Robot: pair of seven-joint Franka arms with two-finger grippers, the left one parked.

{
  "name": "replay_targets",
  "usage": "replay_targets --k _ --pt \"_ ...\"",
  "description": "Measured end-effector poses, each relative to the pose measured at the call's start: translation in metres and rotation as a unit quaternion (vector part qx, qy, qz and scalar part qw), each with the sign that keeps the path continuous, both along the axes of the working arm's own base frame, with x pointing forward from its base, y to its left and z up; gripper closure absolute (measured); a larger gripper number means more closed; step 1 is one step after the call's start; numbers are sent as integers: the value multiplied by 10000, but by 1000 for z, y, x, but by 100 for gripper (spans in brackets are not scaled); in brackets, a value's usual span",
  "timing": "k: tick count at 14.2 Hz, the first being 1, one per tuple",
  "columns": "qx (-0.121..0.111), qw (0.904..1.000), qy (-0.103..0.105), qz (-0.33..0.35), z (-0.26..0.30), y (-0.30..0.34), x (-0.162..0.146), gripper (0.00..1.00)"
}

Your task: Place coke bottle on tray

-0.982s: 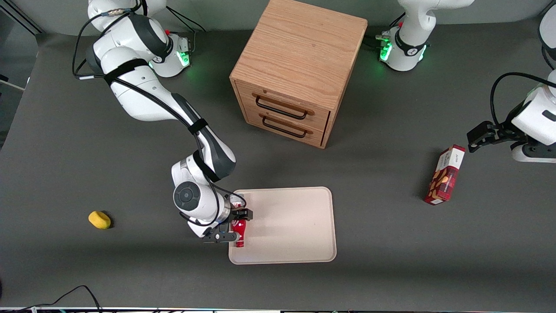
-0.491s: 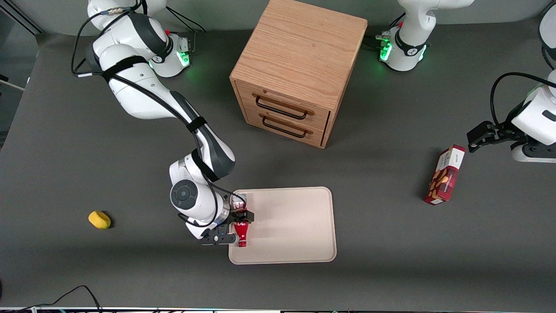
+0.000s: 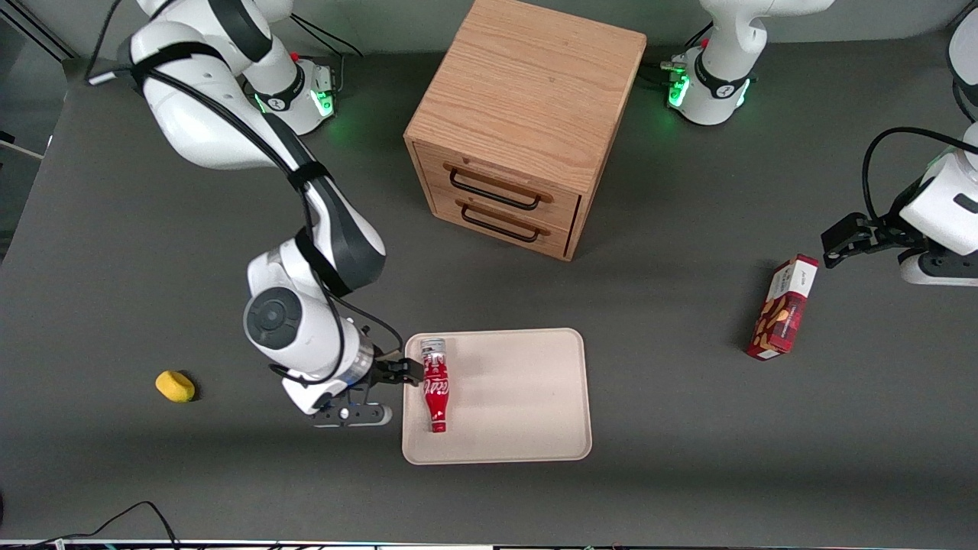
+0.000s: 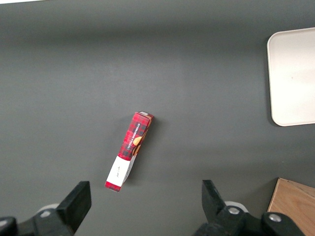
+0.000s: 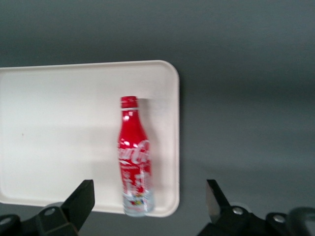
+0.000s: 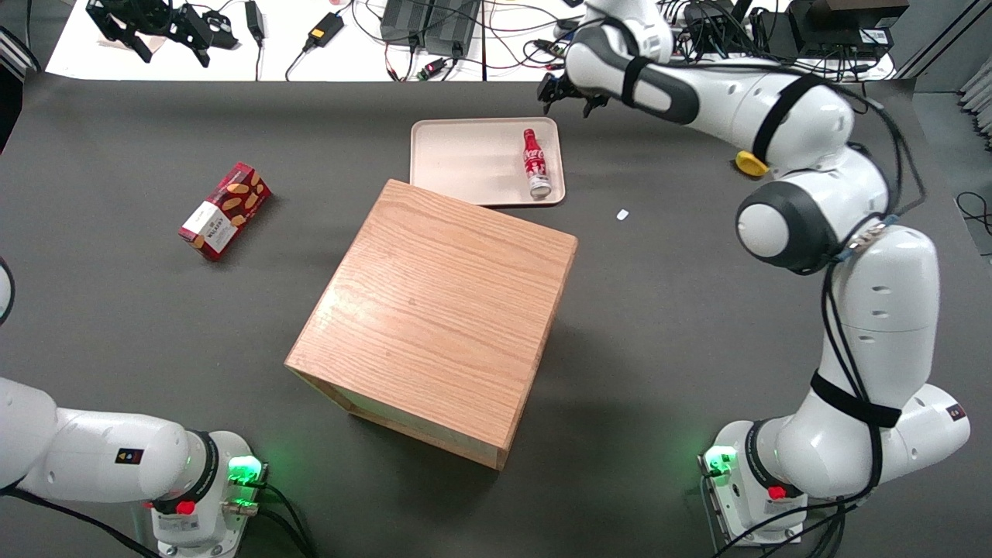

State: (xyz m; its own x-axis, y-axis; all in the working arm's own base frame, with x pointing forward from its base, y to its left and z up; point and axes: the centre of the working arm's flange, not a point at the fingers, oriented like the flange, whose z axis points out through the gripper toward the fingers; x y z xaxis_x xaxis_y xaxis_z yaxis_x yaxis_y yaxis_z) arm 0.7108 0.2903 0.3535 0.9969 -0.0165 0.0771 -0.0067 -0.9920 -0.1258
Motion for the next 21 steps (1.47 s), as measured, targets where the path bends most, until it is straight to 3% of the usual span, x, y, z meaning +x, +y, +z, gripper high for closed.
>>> replay_targets --k 4,8,13,16,21 --pt "-214 9992 22 -346 54 -71 -24 0" --pt "-424 9952 -100 -873 116 -158 -67 0" --pt "-683 9942 -84 -832 189 -201 -116 0" --pt "-710 9951 -134 -678 216 -209 -133 0" --pt "-608 9980 8 -200 238 -239 -151 0"
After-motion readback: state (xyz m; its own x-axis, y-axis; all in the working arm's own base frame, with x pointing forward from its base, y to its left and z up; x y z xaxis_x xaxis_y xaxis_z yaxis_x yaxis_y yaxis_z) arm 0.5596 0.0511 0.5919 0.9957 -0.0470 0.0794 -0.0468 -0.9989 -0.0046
